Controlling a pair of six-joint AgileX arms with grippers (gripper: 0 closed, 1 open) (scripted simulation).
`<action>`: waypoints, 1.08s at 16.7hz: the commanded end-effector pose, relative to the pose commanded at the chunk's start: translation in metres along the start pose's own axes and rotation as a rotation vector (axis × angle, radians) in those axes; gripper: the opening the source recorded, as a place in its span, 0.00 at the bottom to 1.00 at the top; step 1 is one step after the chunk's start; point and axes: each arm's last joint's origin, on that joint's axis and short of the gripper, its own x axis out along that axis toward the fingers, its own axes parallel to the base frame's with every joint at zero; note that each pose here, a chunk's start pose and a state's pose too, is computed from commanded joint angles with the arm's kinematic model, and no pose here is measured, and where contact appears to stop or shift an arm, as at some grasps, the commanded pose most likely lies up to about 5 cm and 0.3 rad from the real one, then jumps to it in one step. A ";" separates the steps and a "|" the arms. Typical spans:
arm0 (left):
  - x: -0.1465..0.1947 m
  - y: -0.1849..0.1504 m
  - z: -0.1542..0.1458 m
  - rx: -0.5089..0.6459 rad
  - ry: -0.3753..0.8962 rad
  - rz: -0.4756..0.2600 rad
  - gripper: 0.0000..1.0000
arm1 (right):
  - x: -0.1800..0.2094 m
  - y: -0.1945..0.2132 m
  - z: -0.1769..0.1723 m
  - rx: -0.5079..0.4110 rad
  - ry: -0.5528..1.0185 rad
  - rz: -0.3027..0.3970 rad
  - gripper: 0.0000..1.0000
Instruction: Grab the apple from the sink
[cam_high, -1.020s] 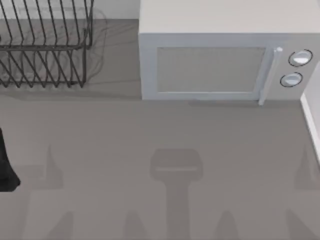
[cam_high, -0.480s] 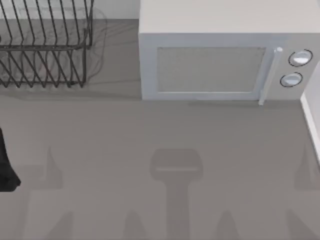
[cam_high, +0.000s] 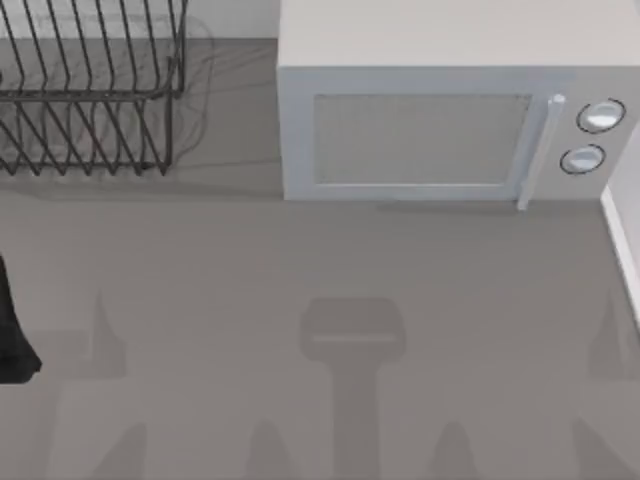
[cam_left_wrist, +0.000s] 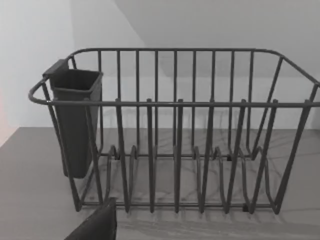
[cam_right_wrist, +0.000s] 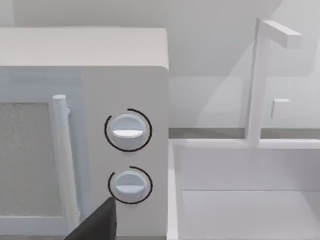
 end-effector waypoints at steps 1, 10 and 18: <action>0.000 0.000 0.000 0.000 0.000 0.000 1.00 | 0.000 0.000 0.000 0.000 0.000 0.000 1.00; 0.000 0.000 0.000 0.000 0.000 0.000 1.00 | 0.018 -0.008 0.048 -0.054 0.292 -0.057 1.00; 0.000 0.000 0.000 0.000 0.000 0.000 1.00 | 0.123 -0.042 0.081 -0.081 0.945 -0.090 1.00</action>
